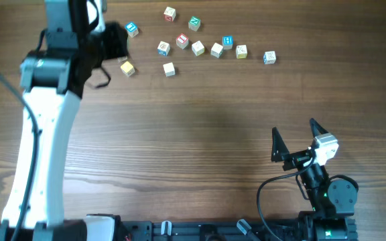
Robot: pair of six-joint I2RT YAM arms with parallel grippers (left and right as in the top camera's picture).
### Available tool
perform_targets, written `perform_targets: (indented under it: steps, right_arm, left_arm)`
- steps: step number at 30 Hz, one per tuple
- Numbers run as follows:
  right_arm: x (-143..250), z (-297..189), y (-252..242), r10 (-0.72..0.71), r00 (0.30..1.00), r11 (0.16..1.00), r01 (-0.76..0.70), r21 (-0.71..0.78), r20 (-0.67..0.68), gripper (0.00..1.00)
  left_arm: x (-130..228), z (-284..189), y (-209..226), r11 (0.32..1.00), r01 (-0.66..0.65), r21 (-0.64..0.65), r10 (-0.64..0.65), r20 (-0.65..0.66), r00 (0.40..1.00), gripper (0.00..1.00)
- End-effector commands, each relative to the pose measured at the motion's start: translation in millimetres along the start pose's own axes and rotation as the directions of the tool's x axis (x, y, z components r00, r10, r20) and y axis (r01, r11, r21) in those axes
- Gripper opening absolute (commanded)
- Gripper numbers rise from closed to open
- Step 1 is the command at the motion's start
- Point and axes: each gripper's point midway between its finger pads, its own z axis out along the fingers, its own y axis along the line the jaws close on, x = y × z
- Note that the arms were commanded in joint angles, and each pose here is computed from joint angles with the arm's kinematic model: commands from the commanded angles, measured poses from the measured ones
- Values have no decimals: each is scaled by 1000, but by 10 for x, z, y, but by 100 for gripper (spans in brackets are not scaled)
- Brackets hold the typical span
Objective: Form a horizontal line
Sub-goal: 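Lift the held block and carry it toward the table center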
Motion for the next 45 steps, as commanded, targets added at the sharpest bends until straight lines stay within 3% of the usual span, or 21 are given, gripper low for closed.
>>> perform_targets:
  steps: [1, 4, 10, 17, 22, 25, 28, 33, 45]
  right_arm:
    - [-21, -3, 31, 0, 1000, 1000, 0, -15, 10, 100]
    - [-21, -3, 31, 0, 1000, 1000, 0, -15, 10, 100]
    - [-21, -3, 31, 0, 1000, 1000, 0, -15, 10, 100]
    - [-21, -3, 31, 0, 1000, 1000, 0, -15, 10, 100]
    - [-21, -3, 31, 0, 1000, 1000, 0, -15, 10, 100]
    - [-21, -3, 31, 0, 1000, 1000, 0, -15, 10, 100]
    - [-21, -3, 31, 0, 1000, 1000, 0, -15, 10, 100]
    - [-21, -3, 31, 0, 1000, 1000, 0, -15, 10, 100]
    - [-21, -3, 31, 0, 1000, 1000, 0, -15, 10, 100]
  left_arm:
    - [444, -228, 47, 999, 47, -19, -49, -157, 986, 18]
    - [894, -276, 163, 995, 63, -83, -88, -343, 935, 16]
    - [1343, -109, 305, 989, 70, -133, -125, -468, 875, 16]
    - [2007, 407, 499, 966, 164, -198, -245, -515, 822, 17]
    - [2408, 757, 358, 986, 110, -127, -160, -510, 845, 20]
    - [2491, 900, 173, 996, 55, -65, -80, -480, 873, 19]
    - [2474, 1060, 177, 987, -81, -142, 16, -411, 912, 14]
    - [2628, 1360, 62, 976, -159, -147, 86, -409, 908, 13]
    - [2691, 1503, 73, 976, -155, -153, 80, -412, 908, 15]
